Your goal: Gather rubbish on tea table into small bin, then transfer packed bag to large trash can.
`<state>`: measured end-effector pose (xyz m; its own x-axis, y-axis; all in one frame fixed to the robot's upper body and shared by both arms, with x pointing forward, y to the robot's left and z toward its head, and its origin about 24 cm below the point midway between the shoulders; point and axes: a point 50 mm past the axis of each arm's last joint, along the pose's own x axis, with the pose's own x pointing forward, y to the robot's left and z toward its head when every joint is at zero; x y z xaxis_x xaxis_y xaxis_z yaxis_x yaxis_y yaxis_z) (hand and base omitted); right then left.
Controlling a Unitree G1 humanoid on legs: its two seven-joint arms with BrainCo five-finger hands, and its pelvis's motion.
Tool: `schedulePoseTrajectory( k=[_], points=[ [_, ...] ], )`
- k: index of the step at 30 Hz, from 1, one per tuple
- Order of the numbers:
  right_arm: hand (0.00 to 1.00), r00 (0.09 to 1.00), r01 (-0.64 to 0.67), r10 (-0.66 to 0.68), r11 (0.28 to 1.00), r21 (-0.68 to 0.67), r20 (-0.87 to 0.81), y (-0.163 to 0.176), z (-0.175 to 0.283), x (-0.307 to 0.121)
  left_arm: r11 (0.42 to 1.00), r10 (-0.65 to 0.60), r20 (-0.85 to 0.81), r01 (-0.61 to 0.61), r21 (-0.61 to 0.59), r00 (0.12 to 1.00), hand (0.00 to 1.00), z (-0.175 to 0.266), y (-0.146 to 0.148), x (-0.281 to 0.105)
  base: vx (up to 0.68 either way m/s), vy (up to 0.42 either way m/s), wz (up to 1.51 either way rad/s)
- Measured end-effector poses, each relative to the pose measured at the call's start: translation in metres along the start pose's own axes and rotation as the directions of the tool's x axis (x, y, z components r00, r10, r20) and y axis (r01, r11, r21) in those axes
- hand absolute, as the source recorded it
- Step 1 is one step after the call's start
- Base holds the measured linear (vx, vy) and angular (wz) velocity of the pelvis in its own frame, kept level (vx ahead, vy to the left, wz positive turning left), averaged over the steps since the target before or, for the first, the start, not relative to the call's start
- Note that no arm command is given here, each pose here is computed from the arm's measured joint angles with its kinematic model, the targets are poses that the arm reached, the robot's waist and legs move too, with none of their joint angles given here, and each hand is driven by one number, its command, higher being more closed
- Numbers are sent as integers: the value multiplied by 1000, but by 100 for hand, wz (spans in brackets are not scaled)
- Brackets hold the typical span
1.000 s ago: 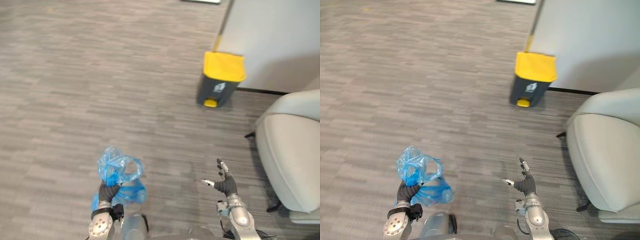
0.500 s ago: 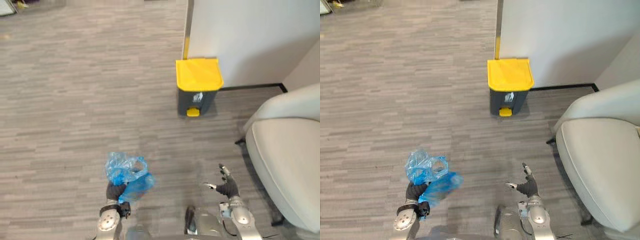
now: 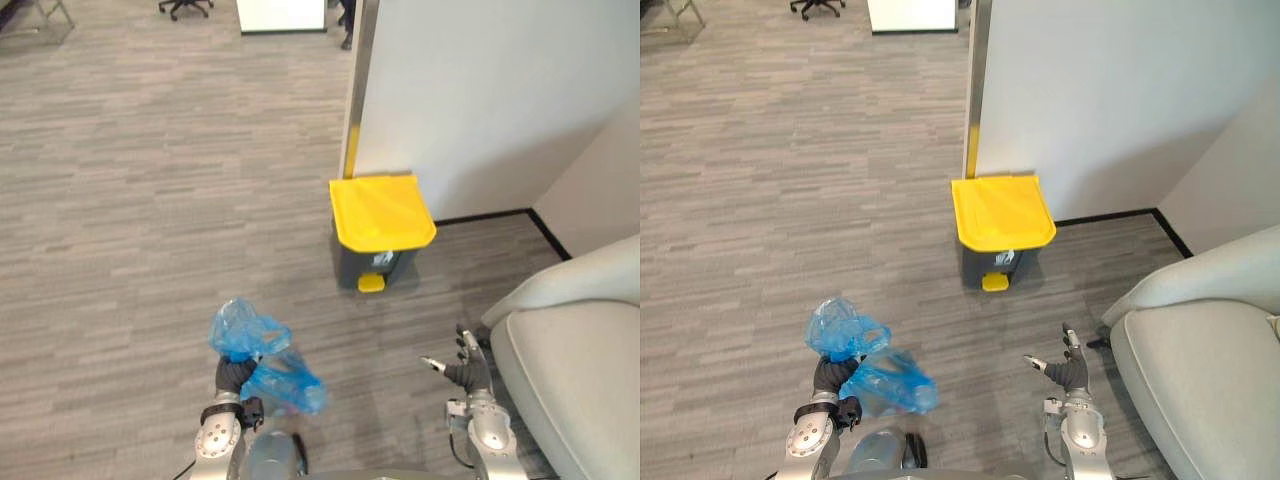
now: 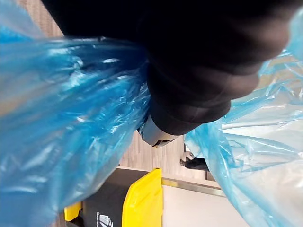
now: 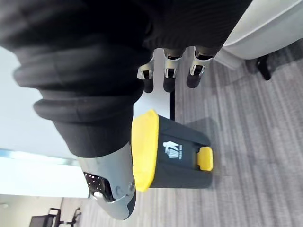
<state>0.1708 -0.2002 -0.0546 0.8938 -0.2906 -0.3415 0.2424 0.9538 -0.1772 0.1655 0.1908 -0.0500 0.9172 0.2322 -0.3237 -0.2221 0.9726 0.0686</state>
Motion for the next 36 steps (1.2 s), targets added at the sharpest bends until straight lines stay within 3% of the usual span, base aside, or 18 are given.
schedulePoseTrajectory(
  k=[6,16,20,27,36],
  points=[
    [0,1000,6,-6,1000,1,-13,-1,-2,2,1000,7,-35,-6,26,999,100,-8,6,2,410,-98,38],
    [0,997,81,-81,997,-13,-13,-24,1,11,999,2,-98,-7,-51,995,100,-21,-13,0,395,-77,-7],
    [0,983,148,-147,989,-5,-108,-32,-20,4,998,-20,-108,14,-57,994,100,-23,-17,0,276,187,-36],
    [0,976,146,-143,989,8,-166,-26,-35,-6,1000,-14,-100,14,-3,995,100,-22,-4,2,102,67,-23],
    [0,962,154,-155,988,-23,-227,-31,-48,-8,997,75,-142,-76,-2,987,100,-33,17,-7,-45,-27,-23]
  ],
)
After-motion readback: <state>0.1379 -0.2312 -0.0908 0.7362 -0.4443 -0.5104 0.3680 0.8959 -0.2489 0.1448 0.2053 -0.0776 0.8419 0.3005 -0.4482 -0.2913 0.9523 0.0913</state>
